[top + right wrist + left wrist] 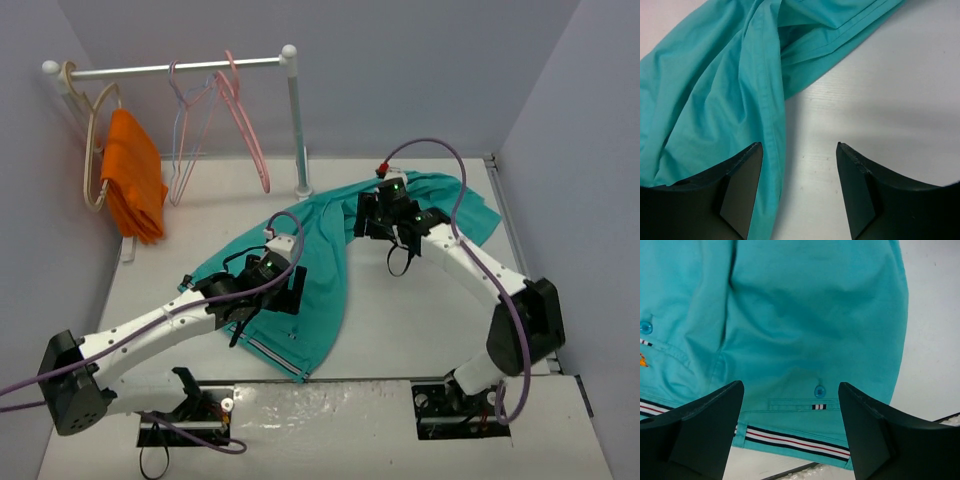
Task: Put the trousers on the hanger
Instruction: Flatten out the trousers at the center of the board.
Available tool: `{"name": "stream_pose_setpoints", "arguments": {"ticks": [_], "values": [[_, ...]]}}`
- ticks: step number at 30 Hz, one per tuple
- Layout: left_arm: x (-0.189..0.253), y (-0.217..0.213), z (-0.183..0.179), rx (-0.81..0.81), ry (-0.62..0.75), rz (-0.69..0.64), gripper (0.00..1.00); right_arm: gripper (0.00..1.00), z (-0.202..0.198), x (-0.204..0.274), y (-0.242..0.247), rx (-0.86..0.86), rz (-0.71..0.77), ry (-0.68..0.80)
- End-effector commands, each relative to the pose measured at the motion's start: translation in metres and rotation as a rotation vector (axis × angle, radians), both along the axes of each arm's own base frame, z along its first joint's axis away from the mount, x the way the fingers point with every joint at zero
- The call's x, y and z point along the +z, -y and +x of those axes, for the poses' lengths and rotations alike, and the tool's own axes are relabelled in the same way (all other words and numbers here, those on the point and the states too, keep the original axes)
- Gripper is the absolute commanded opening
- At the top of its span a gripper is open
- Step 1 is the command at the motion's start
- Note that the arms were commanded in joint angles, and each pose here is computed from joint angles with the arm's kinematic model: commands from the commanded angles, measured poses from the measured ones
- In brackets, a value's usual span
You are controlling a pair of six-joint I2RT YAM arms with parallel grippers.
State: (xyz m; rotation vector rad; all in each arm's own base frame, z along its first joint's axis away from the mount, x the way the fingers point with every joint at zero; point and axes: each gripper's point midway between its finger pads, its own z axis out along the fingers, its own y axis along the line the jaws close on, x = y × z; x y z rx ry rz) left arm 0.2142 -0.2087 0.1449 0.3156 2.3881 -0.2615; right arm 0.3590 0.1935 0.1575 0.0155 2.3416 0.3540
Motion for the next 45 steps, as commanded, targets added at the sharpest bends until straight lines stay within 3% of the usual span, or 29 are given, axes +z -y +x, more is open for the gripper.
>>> {"name": "stream_pose_setpoints", "arguments": {"ticks": [1,12,25,30,32,36,42,45], "values": [[0.004,0.023,0.002,0.036,0.056,-0.052,0.74,0.57,0.052,0.028,-0.032,0.101,0.011,0.146],[-0.052,0.017,-0.037,0.038,-0.074,-0.027,0.73,0.54,0.102,-0.003,-0.065,0.140,-0.182,0.183],[-0.077,0.001,-0.050,0.087,-0.131,-0.003,0.74,0.50,0.120,-0.050,-0.071,0.079,-0.304,0.143],[-0.086,0.001,-0.052,0.094,-0.151,0.004,0.74,0.38,0.120,-0.058,-0.065,0.059,-0.333,0.133],[-0.088,0.001,-0.052,0.094,-0.156,0.011,0.74,0.22,0.121,-0.055,-0.061,0.043,-0.342,0.140],[-0.095,-0.001,-0.052,0.105,-0.173,0.037,0.73,0.00,0.125,-0.032,-0.054,0.013,-0.329,0.177],[-0.098,-0.012,-0.049,0.148,-0.184,0.063,0.66,0.00,0.109,0.043,-0.027,-0.087,-0.282,0.260],[-0.097,-0.024,-0.046,0.180,-0.191,0.093,0.62,0.00,0.070,0.069,0.003,-0.184,-0.228,0.274]]}}
